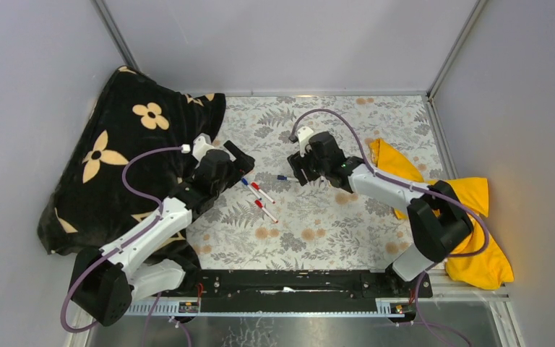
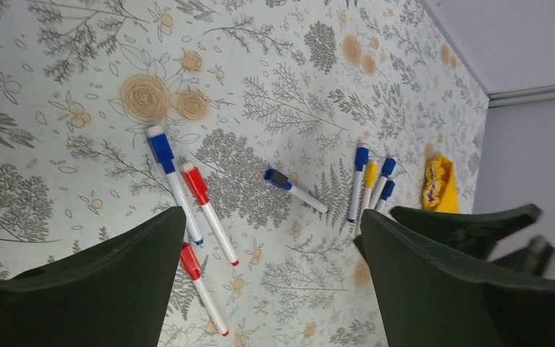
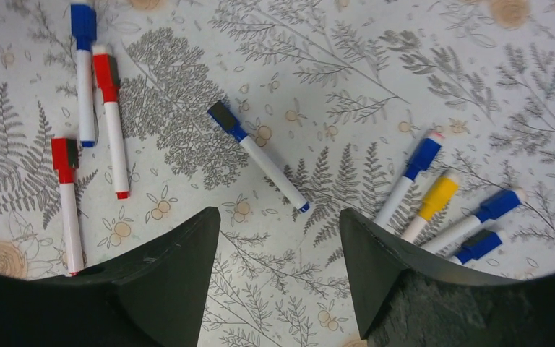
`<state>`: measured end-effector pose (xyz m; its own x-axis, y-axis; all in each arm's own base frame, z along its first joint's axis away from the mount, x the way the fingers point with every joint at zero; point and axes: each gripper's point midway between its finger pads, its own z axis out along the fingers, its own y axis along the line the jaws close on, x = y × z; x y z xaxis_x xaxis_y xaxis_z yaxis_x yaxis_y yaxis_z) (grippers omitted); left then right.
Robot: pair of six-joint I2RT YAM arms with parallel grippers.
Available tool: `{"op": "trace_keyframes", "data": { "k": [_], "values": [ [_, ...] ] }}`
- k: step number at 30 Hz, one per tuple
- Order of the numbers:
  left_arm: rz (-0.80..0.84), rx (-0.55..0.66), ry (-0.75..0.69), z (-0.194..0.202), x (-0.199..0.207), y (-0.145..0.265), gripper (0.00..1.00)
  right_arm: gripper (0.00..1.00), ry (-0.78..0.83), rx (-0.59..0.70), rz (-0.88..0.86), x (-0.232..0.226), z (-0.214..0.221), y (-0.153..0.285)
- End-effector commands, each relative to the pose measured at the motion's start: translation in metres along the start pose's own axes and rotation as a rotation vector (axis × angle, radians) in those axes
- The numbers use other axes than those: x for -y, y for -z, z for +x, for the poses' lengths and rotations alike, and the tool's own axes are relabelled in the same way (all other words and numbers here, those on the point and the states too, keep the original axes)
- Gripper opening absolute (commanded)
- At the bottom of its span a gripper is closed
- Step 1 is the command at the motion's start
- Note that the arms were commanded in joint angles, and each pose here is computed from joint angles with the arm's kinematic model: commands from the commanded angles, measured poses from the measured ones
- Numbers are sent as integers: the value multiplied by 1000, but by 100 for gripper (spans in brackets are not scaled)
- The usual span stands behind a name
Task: Open the pen caps
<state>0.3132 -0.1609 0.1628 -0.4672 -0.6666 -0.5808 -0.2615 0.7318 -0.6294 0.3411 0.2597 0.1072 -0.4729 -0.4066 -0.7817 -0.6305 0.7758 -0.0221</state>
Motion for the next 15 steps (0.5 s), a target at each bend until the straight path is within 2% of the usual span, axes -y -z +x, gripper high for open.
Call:
{"op": "trace_keyframes", "data": {
  "k": [1,15],
  "values": [
    [16,-30,91,8,1,4,99,70,83,-32,-95,-20,-7,-9],
    [63,-47,138,13,4,10,99,70,155,-92,-61,-13,7,-43]
  ]
}}
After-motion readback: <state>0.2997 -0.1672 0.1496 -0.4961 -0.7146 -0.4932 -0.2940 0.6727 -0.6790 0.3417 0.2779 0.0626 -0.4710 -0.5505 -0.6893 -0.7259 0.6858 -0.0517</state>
